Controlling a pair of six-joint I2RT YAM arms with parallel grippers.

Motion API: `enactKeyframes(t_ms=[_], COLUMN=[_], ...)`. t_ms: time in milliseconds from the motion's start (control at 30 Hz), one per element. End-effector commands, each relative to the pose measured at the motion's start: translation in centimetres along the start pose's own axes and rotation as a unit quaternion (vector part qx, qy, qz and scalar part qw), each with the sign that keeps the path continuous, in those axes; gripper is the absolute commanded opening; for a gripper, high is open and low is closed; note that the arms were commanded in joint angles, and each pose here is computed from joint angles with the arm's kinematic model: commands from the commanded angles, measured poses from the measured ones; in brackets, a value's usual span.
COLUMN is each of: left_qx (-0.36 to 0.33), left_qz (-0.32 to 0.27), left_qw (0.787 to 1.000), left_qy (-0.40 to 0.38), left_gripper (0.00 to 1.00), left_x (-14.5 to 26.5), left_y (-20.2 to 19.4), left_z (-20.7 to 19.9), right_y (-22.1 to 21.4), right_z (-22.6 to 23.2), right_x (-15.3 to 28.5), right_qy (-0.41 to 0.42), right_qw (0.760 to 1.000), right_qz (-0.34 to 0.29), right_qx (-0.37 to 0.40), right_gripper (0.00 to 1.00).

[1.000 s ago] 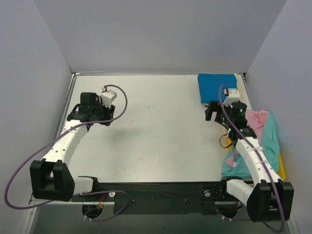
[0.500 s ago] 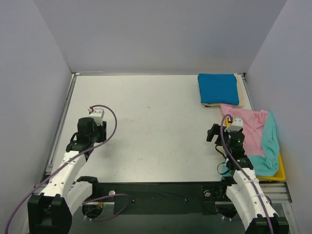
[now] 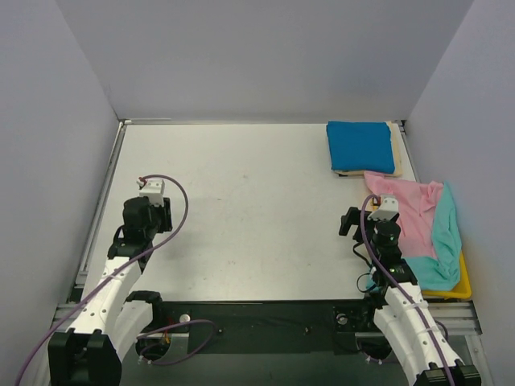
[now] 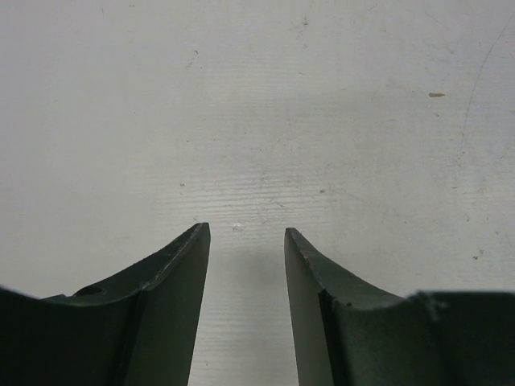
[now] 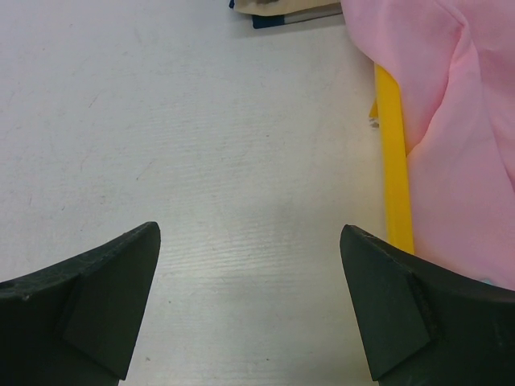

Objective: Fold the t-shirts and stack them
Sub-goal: Put the neatly folded tshirt into the corner of the board with the right arm

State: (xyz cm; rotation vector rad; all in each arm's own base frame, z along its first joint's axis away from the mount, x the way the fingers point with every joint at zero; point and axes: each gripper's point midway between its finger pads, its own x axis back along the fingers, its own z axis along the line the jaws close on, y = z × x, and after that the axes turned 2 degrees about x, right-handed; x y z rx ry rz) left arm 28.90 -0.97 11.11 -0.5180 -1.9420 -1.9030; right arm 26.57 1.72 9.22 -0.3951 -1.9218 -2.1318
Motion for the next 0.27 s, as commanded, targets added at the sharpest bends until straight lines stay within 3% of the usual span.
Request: enactKeyframes(t_ms=[0,233], left_qx=[0.010,0.011], left_qz=[-0.040,-0.036], left_qw=[0.999,0.999], left_qy=[0.003,0.005], left_gripper=[0.52,0.53], left_x=[0.05,0.00], left_y=[1.96,2.07], left_z=[0.11,0.15], right_y=[0.76,0.30], right_z=[-0.60,-0.73], right_x=[0.07,0.15], right_qy=[-0.021,-0.030], right_qw=[1.000,0.999], right_qz=[-0.019,-0.012], right_qx=[0.008,0.020], right_gripper=[0.88,0.88])
